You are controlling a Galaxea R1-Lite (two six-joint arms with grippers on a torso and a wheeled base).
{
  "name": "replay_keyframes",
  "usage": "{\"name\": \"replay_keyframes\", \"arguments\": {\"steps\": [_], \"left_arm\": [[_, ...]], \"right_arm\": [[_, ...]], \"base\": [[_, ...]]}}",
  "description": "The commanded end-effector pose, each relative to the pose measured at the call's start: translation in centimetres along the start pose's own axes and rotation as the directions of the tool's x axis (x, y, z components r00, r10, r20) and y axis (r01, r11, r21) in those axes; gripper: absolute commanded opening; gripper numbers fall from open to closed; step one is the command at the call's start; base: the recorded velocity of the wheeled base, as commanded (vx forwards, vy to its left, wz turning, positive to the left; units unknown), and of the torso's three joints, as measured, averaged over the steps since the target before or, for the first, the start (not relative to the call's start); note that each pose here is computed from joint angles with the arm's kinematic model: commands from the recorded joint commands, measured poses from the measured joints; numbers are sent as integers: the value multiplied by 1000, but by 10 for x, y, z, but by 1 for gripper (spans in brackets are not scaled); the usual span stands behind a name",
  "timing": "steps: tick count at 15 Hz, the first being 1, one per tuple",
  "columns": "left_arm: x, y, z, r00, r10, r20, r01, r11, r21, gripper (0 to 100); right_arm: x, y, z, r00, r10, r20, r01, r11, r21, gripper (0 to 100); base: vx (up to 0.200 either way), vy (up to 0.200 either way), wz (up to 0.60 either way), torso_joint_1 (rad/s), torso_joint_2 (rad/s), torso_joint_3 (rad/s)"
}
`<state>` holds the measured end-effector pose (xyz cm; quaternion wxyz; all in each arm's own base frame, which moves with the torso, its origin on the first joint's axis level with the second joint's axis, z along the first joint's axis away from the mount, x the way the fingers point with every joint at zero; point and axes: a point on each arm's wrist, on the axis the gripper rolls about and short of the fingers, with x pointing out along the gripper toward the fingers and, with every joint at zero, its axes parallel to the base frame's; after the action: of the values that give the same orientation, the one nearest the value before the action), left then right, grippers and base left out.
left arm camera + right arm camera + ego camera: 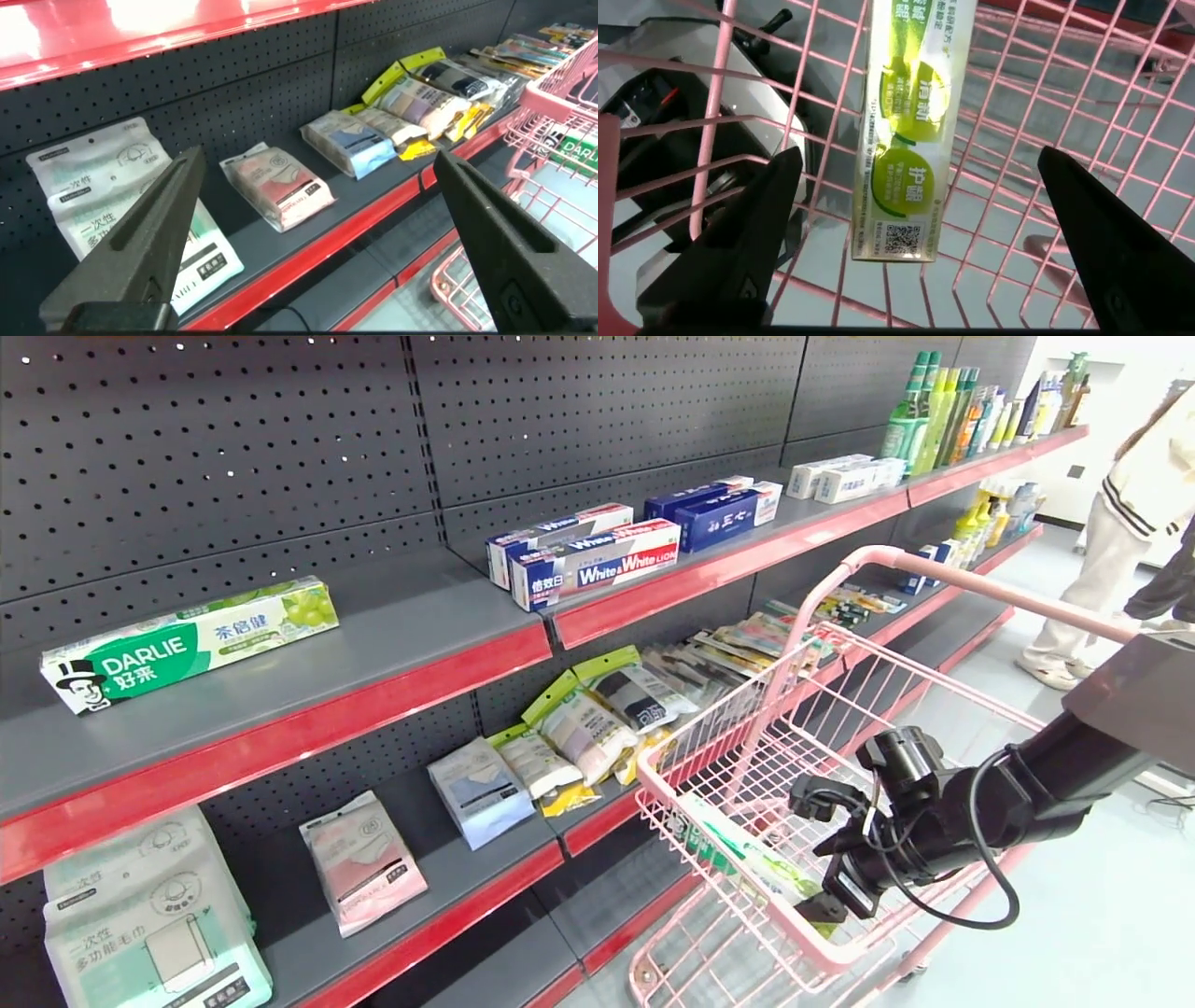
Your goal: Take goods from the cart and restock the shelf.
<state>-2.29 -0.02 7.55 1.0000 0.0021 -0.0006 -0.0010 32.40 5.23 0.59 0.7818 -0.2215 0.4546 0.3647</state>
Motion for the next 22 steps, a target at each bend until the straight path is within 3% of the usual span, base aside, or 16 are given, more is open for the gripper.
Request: {"name": "replay_keyframes", "arguments": {"steps": [1, 20, 21, 22], "left_arm": [[0, 0, 0, 1000, 0, -1, 0, 1000, 0, 100], [0, 0, 0, 1000, 0, -1, 0, 1000, 0, 100], [0, 0, 0, 1000, 0, -1, 0, 1000, 0, 100], [0, 0, 0, 1000, 0, -1, 0, 1000, 0, 100]], "right_arm": [[3, 0, -2, 1000, 7, -6, -7, 1000, 3, 100], [32, -14, 1, 998, -60, 14, 60, 998, -21, 100], [32, -14, 2, 998, -62, 17, 63, 998, -21, 0], [32, -14, 2, 998, -62, 17, 63, 998, -21, 0]], "base": [[0, 0, 0, -32, 56, 41], [0, 0, 0, -14, 35, 22], [0, 0, 0, 0, 0, 0], [0, 0, 0, 0, 0, 0]]}}
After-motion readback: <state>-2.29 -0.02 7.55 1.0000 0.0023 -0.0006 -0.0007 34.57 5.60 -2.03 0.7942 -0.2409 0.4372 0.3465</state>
